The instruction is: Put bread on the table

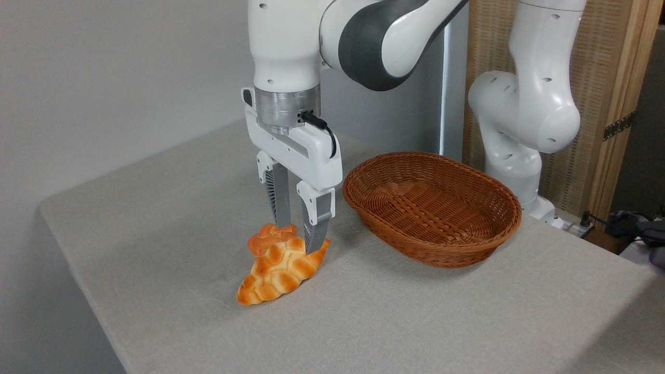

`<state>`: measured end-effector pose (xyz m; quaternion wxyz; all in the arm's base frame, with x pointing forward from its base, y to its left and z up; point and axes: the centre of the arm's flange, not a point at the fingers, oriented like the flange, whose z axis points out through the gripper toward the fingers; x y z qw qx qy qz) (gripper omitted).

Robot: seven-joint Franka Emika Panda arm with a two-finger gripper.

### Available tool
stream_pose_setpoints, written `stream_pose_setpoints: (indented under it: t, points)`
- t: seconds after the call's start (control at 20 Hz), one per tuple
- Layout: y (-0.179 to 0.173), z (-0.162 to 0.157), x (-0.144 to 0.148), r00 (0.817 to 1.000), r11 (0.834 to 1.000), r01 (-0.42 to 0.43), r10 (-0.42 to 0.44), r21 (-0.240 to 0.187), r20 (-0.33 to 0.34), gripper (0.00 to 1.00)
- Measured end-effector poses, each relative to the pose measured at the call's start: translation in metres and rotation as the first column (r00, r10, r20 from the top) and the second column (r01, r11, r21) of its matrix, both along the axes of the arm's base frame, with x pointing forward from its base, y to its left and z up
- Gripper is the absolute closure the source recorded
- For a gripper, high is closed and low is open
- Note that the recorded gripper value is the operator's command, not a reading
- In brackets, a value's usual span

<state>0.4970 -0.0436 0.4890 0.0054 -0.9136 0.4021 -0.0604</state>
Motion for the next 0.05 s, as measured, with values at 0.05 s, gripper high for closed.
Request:
stream_pose_setpoints:
  t: [0.05]
  points:
    - [0.0, 0.0, 0.0, 1.0, 1.0, 0.0, 0.0, 0.0, 0.0, 0.0]
